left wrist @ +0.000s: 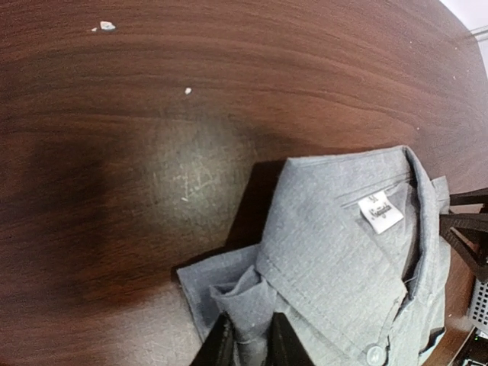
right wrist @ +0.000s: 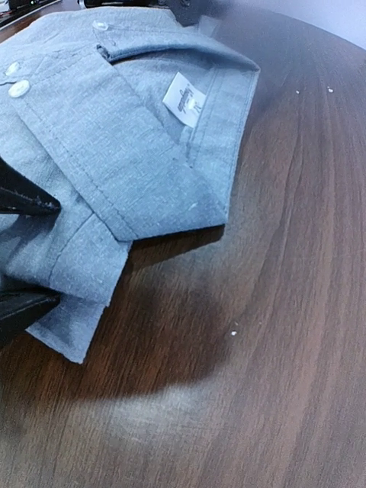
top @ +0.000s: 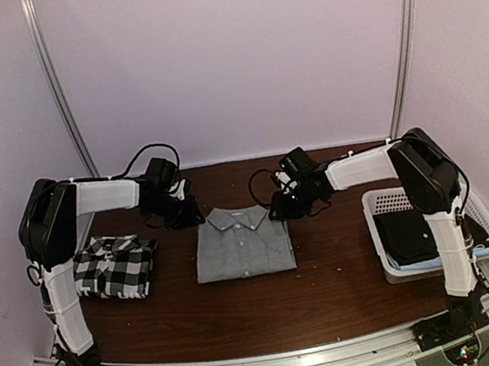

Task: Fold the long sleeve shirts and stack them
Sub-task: Adjust the square-folded shirt at the center of the board.

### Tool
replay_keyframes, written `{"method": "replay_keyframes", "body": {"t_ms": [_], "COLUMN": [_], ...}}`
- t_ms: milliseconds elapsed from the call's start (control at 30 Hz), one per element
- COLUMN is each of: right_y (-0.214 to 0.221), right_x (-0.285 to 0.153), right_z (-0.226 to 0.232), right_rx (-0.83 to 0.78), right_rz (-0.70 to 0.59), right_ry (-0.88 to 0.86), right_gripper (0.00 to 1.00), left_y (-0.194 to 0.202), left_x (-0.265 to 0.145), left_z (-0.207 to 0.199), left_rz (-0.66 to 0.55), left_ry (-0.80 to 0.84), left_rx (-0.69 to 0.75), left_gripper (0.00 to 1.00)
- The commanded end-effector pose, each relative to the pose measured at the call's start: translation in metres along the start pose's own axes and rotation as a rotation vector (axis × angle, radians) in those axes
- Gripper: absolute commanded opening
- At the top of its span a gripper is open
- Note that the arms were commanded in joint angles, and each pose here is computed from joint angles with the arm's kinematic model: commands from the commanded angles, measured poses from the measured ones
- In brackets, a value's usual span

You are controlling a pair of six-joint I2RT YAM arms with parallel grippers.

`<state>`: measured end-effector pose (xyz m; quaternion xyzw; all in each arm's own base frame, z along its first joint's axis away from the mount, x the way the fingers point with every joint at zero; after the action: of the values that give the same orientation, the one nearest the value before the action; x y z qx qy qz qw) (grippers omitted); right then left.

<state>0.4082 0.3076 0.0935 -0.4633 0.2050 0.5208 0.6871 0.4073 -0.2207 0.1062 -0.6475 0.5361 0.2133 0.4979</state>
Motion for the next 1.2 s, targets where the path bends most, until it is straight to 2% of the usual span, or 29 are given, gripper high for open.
{"method": "replay_keyframes", "body": {"t_ms": [0, 67, 200, 367, 700, 1000, 1100, 1133, 1167], "right_y": [-0.010, -0.012, -0.019, -0.021, -0.020, -0.008, -0.007, -0.007, -0.007], "right_x": [0.002, -0.002, -0.014, -0.025, -0.053, -0.026, -0.018, -0.017, -0.016], "right_z": [0.005, 0.008, 0.012, 0.018, 0.020, -0.004, -0.017, -0.021, -0.024], "right_rx": [0.002, 0.000, -0.008, -0.019, -0.026, -0.004, 0.011, 0.016, 0.017], "right_rz": [-0.022, -0.033, -0.066, -0.079, -0.133, -0.080, -0.068, -0.066, -0.066], "right_ry": [-0.030, -0.032, -0.021, -0.035, -0.011, 0.058, 0.085, 0.093, 0.099], "right_gripper": [0.32, 0.29, 0.22, 0.00, 0.00, 0.00, 0.04, 0.05, 0.05], "left_y": [-0.015, -0.015, -0.016, -0.019, -0.024, -0.020, -0.021, -0.021, -0.022], "left_x": [0.002, 0.001, 0.000, -0.005, -0.009, 0.017, 0.026, 0.028, 0.029], "left_z": [-0.005, -0.006, -0.009, -0.013, -0.017, 0.001, 0.011, 0.014, 0.016], "left_rz": [-0.045, -0.045, -0.043, -0.057, -0.079, -0.057, -0.047, -0.044, -0.044], "left_ry": [0.050, 0.055, 0.076, 0.091, 0.112, 0.046, 0.013, 0.000, -0.014], "left_rx": [0.024, 0.032, 0.046, 0.062, 0.087, 0.064, 0.058, 0.056, 0.057], "left_gripper": [0.13, 0.07, 0.03, 0.00, 0.00, 0.00, 0.00, 0.01, 0.08]}}
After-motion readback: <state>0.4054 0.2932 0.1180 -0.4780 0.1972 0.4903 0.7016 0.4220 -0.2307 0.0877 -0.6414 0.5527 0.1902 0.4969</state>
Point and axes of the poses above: each gripper's point midway between its finger pads, its own x axis out along the fingers, its own z axis along the line the jaws close on, y = z × x, the point moved 7 cm from there along -x, back along the fingers, and after that the axes turned 6 degrees about x, right-handed, at the moved point
